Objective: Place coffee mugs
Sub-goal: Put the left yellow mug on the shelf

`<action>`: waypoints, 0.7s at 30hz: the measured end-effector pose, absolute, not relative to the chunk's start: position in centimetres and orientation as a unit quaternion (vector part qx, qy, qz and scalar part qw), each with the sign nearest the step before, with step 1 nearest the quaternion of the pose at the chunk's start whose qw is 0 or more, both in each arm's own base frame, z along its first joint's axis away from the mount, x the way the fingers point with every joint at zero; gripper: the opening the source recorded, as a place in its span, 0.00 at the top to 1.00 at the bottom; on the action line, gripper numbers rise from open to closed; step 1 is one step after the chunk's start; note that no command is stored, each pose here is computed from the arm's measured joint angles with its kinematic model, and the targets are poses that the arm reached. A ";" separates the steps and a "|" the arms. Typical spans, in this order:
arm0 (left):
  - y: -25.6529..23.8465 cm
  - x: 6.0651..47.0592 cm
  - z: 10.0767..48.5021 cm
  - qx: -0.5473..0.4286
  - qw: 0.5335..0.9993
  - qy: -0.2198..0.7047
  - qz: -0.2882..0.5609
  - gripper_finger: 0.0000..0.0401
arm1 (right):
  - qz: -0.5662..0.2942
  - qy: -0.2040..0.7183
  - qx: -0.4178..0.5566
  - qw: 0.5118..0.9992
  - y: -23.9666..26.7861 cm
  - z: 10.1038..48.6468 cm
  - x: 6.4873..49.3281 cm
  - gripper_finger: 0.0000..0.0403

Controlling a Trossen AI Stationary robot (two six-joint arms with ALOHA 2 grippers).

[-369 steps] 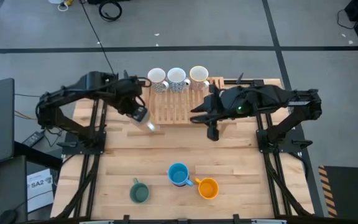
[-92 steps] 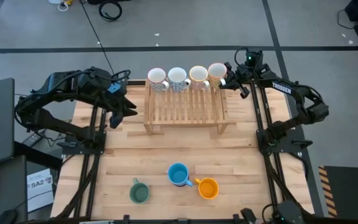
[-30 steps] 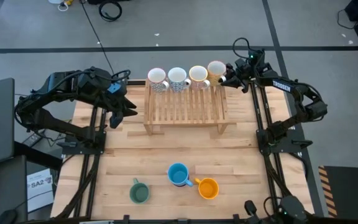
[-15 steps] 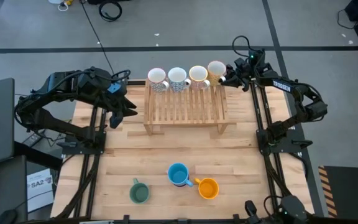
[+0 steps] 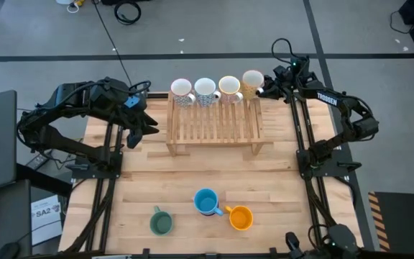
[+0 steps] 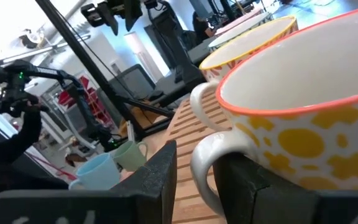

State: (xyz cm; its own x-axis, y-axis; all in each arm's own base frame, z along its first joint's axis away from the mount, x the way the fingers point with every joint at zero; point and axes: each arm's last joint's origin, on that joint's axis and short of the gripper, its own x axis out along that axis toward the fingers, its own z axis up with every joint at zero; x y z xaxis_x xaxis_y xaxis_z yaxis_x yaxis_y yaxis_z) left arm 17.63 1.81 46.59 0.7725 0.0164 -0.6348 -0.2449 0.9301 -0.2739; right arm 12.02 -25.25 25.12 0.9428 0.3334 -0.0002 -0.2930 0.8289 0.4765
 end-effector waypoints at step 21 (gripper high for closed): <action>1.8 17.6 46.6 -0.173 0.925 0.330 0.071 0.63 | 0.177 0.049 0.265 0.947 -24.8 24.8 12.7 0.74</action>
